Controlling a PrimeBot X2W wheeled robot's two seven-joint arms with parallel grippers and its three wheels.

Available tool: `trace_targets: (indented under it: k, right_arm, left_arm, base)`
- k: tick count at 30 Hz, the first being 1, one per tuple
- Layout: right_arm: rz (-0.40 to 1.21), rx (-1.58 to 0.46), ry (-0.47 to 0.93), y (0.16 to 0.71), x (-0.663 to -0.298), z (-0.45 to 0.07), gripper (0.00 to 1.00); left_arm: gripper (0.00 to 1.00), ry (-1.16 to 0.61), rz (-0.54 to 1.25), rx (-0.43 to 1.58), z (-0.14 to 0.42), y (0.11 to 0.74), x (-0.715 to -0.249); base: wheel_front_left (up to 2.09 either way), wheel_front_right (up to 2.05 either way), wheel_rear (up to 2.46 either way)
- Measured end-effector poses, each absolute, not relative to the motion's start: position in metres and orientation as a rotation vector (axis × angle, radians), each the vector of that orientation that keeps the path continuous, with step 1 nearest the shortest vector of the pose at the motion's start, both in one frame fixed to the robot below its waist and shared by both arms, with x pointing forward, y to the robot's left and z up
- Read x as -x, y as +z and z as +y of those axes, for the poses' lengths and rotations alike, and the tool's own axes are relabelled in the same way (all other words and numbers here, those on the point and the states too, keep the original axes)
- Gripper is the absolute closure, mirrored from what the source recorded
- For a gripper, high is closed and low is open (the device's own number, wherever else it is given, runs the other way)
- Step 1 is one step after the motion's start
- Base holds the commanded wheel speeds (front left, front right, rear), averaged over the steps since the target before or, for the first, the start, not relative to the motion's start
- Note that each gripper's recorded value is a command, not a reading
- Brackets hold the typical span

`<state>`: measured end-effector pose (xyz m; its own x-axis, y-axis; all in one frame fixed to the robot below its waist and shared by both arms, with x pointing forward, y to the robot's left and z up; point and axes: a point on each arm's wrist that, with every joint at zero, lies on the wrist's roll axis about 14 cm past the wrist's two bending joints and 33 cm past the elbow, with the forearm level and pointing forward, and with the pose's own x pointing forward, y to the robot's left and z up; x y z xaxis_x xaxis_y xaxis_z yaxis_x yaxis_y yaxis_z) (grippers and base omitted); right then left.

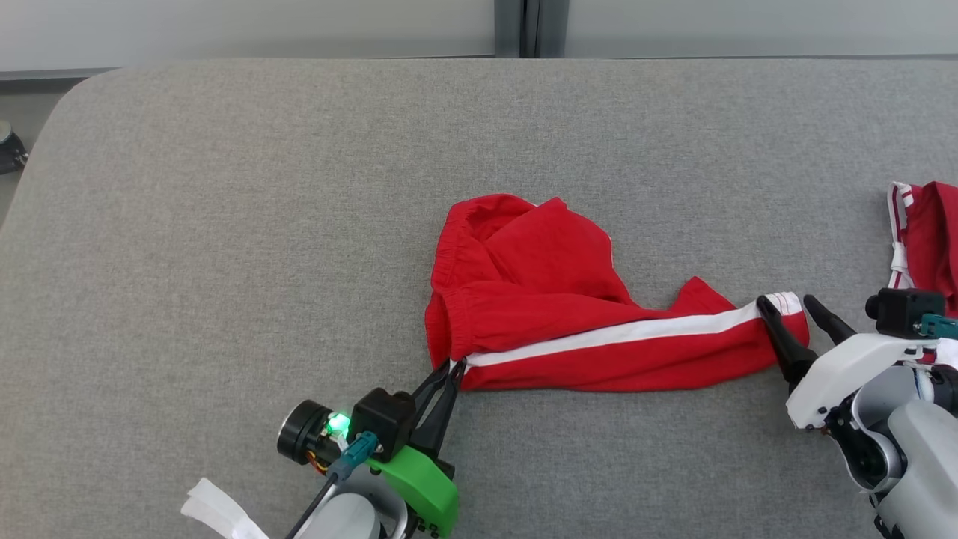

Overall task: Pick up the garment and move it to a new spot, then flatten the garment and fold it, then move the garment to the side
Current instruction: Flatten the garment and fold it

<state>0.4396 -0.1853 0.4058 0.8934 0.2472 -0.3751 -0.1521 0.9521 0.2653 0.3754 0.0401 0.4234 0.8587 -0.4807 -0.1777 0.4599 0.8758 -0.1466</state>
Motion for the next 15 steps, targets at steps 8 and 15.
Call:
trace_targets:
  k: [8, 15]
  right_arm:
    - [0.467, -0.277, 0.235, 0.401, -0.442, -0.179, 0.77]
    - [0.426, -0.263, 0.271, 0.412, -0.447, -0.176, 1.0]
  left_arm:
    - [1.0, -0.484, 0.217, 0.1, 0.043, 0.422, -0.376]
    - [1.0, -0.474, 0.215, 0.1, 0.046, 0.422, -0.377]
  base:
    - [0.0, 0.0, 0.0]
    - [0.0, 0.0, 0.0]
